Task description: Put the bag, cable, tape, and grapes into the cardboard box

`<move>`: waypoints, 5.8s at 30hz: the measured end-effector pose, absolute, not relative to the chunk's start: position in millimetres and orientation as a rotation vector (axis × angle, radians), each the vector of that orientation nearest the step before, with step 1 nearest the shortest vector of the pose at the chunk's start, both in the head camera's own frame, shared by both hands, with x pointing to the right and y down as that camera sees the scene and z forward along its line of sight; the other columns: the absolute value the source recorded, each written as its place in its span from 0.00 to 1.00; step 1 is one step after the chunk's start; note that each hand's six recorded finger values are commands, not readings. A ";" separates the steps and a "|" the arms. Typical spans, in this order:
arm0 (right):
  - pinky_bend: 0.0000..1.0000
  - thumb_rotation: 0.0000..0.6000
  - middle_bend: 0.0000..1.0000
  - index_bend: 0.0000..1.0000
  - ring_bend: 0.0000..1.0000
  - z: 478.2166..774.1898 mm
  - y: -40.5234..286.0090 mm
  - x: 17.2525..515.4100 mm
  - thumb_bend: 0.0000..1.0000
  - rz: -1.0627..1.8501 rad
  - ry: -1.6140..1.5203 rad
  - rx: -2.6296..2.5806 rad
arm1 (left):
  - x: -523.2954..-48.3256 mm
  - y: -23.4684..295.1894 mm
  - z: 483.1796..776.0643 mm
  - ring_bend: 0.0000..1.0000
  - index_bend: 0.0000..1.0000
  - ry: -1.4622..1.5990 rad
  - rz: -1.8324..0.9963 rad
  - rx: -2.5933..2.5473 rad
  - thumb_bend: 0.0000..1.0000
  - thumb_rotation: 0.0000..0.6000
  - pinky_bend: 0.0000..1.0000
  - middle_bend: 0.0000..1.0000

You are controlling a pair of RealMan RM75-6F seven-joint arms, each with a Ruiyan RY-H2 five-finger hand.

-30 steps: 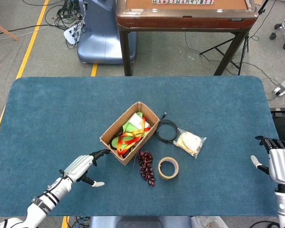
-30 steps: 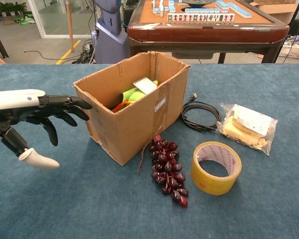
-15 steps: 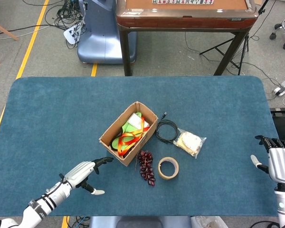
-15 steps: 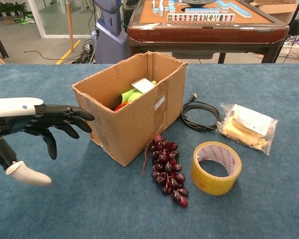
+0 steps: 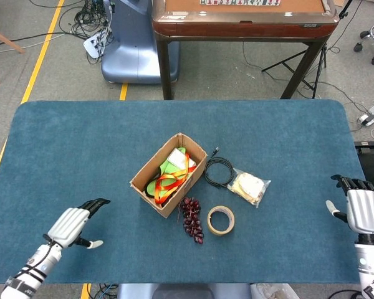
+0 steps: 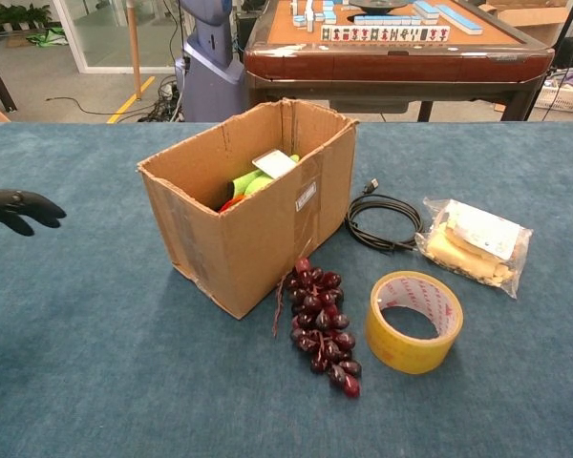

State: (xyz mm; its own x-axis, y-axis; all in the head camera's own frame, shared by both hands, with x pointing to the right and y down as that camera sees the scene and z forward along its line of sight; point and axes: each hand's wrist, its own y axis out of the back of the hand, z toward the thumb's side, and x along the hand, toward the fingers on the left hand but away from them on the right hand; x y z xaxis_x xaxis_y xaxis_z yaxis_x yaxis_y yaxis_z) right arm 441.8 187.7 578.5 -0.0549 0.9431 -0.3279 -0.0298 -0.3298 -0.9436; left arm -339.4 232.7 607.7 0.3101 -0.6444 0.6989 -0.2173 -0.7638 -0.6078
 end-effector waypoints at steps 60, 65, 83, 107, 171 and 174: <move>0.32 1.00 0.22 0.23 0.17 709.5 122.8 272.0 0.00 1.449 -0.858 -2.005 | -465.0 279.5 574.0 0.14 0.19 0.768 -1.832 -1.824 0.02 1.00 0.37 0.18; 0.32 1.00 0.21 0.23 0.17 716.9 122.7 266.9 0.00 1.473 -0.823 -2.008 | -465.1 279.1 573.6 0.14 0.19 0.763 -1.840 -1.822 0.02 1.00 0.37 0.18; 0.46 1.00 0.24 0.17 0.20 731.3 127.1 266.2 0.00 1.549 -0.790 -2.036 | -467.6 281.7 574.0 0.14 0.19 0.742 -1.873 -1.814 0.02 1.00 0.37 0.18; 0.66 1.00 0.49 0.24 0.50 731.1 120.8 290.9 0.07 1.621 -0.834 -2.028 | -469.9 284.3 576.0 0.14 0.19 0.714 -1.905 -1.804 0.02 1.00 0.37 0.18; 0.68 1.00 0.52 0.29 0.53 617.7 21.9 100.8 0.09 0.888 -0.985 -2.031 | -467.1 286.6 573.1 0.14 0.19 0.711 -1.886 -1.843 0.02 1.00 0.37 0.19; 0.68 1.00 0.51 0.29 0.53 621.2 20.9 94.9 0.09 0.858 -1.003 -2.050 | -467.1 286.8 572.5 0.14 0.19 0.713 -1.884 -1.845 0.02 1.00 0.37 0.19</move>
